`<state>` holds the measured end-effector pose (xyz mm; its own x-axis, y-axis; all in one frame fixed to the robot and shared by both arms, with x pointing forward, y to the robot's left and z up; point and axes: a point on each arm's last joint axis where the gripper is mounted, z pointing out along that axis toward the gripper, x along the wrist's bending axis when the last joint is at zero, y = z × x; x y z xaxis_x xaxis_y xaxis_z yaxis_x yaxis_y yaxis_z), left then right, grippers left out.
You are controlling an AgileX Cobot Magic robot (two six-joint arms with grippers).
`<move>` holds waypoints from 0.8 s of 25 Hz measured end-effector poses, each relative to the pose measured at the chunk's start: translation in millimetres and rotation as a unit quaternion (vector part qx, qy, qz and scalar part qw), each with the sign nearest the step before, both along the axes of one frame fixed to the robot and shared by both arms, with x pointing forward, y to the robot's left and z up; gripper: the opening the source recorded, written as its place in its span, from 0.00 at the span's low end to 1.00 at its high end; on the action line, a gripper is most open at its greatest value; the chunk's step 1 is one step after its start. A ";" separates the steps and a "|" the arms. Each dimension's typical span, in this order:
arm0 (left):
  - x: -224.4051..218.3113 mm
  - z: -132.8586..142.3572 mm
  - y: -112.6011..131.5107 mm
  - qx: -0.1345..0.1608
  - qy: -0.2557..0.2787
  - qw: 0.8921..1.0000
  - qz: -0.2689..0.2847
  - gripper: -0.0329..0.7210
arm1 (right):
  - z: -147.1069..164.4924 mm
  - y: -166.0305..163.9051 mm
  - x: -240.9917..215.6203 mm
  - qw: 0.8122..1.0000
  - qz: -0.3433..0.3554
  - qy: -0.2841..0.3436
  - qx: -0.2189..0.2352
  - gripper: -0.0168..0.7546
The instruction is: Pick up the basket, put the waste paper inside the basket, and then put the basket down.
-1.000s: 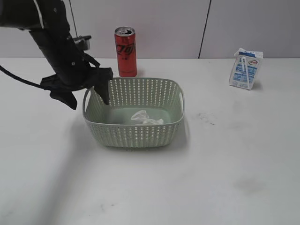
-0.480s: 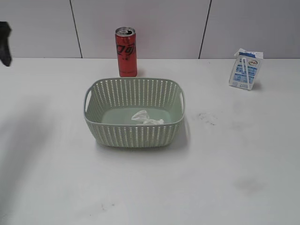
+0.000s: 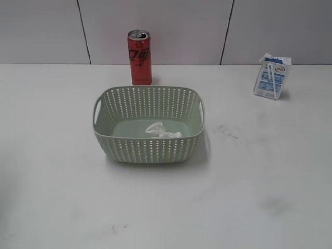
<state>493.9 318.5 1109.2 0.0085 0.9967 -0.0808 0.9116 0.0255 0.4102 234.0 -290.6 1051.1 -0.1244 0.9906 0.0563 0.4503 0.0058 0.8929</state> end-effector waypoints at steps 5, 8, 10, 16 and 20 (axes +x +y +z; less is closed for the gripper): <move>-63.5 -6.3 -7.9 -0.001 -0.036 0.999 -0.002 0.89 | 0.0 0.0 0.0 1.000 0.000 0.000 0.000 0.79; -99.8 -20.0 -11.9 0.001 -0.045 0.999 -0.002 0.88 | 0.0 0.0 0.0 1.000 0.000 0.000 0.000 0.79; -123.1 -33.0 -14.4 0.001 -0.049 0.999 -0.002 0.88 | 0.1 0.0 0.0 1.000 0.000 0.000 0.000 0.79; -173.9 -63.4 -20.1 0.004 -0.076 0.997 -0.003 0.85 | 0.2 0.0 0.1 1.000 0.000 -0.001 0.000 0.79; -196.5 -70.9 -22.6 0.009 -0.118 0.993 -0.003 0.83 | 0.2 0.0 0.1 1.000 0.000 -0.001 0.000 0.79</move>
<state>297.4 295.9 1038.2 0.0309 0.9978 -0.0578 0.7904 0.0111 0.6125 234.1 -290.6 1051.3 -0.1243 0.9906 0.0563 0.4486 0.0055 0.8937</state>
